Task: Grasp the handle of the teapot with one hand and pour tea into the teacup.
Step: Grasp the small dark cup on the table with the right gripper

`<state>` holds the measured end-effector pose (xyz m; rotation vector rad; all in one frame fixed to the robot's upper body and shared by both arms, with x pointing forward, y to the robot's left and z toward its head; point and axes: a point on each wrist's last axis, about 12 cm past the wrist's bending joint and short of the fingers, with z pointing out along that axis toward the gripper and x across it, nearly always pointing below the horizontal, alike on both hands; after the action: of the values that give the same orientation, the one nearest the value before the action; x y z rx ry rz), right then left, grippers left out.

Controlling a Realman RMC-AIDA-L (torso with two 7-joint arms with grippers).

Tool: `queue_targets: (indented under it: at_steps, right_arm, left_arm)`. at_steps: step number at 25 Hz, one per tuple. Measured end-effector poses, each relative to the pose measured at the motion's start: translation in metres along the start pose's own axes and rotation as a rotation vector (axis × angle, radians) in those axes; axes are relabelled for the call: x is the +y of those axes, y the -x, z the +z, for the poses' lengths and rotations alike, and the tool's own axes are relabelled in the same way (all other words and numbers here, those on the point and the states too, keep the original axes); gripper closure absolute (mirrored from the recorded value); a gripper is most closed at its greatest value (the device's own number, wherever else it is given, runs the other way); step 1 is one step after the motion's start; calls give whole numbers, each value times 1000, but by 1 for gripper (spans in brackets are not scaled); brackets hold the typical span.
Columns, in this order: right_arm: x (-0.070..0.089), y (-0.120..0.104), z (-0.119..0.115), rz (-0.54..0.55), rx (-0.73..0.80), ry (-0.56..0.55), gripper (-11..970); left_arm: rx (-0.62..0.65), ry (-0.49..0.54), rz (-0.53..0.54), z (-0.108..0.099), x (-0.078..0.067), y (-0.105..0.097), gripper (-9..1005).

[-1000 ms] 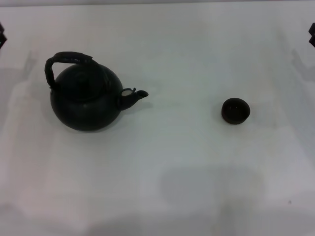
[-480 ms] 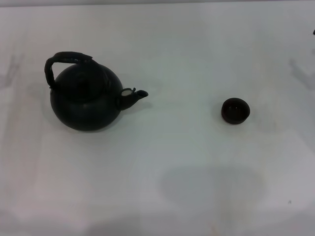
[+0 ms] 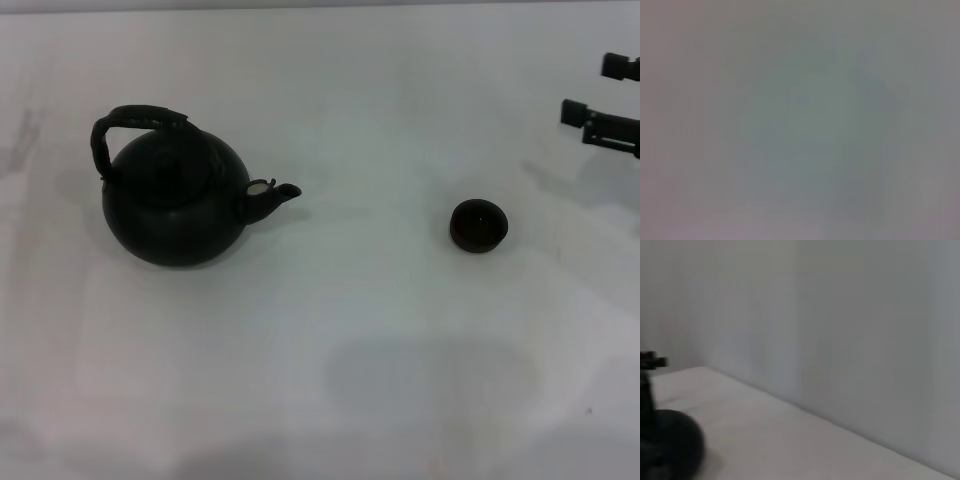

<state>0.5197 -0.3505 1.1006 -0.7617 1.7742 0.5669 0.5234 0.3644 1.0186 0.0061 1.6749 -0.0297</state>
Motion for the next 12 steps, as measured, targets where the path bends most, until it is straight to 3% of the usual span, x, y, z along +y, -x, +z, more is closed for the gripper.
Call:
queue_targets:
  at_steps: [12]
  right_arm:
    - [3, -4, 3, -14, 45, 40, 111]
  left_arm:
    - [27, 6, -15, -3, -3, -6, 134]
